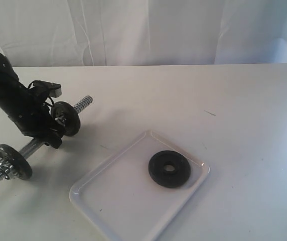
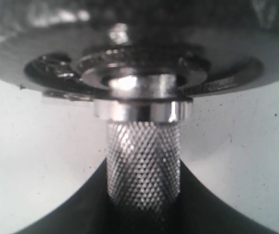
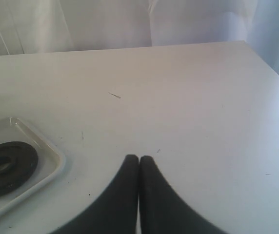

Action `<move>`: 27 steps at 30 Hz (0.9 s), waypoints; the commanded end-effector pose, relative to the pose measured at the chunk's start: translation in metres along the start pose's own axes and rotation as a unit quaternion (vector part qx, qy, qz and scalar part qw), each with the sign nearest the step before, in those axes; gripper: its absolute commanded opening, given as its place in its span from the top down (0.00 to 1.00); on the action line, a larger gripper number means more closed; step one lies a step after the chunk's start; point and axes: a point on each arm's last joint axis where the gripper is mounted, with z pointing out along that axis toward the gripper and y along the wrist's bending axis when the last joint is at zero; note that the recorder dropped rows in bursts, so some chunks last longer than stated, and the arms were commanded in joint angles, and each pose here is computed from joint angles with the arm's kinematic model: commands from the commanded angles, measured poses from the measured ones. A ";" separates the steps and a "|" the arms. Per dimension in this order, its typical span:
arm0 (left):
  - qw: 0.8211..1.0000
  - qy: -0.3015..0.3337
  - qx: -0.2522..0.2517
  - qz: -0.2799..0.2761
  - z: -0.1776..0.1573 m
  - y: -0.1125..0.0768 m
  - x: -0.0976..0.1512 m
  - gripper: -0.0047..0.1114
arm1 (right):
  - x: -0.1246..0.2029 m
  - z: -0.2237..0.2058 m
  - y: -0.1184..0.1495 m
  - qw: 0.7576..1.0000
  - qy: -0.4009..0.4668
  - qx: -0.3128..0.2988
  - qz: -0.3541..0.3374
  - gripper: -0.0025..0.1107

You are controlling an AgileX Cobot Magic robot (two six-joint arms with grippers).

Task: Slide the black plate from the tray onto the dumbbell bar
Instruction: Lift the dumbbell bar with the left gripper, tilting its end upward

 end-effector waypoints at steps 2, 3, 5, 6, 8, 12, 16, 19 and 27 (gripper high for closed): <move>1.000 -0.030 0.002 0.009 -0.013 -0.006 -0.007 0.96 | 0.000 0.000 0.000 1.000 -0.007 0.001 0.002 0.98; 0.999 -0.043 0.004 0.011 -0.019 -0.008 -0.009 0.96 | 0.000 0.000 0.000 1.000 -0.007 0.001 0.002 0.98; 0.998 -0.066 0.013 0.017 -0.029 -0.013 -0.012 0.96 | 0.000 0.000 0.000 1.000 -0.007 0.001 0.002 0.98; 0.997 -0.075 0.018 0.023 -0.035 -0.015 -0.014 0.96 | 0.000 0.000 0.000 1.000 -0.007 0.001 0.002 0.98; 0.996 -0.085 0.022 0.031 -0.045 -0.020 -0.014 0.96 | 0.000 0.000 0.000 1.000 -0.007 0.001 0.002 0.98; 0.994 -0.095 0.025 0.041 -0.064 -0.026 -0.014 0.96 | 0.000 0.000 0.000 1.000 -0.007 0.001 0.002 0.98; 0.993 -0.105 0.027 0.047 -0.078 -0.033 -0.010 0.96 | 0.000 0.000 0.000 1.000 -0.007 0.001 0.002 0.98; 0.992 -0.110 0.033 0.056 -0.085 -0.038 -0.005 0.96 | 0.000 0.000 0.000 1.000 -0.007 0.001 0.002 0.98; 0.989 -0.118 0.061 0.066 -0.087 -0.050 0.009 0.96 | 0.000 0.000 0.000 1.000 -0.007 0.001 0.002 0.98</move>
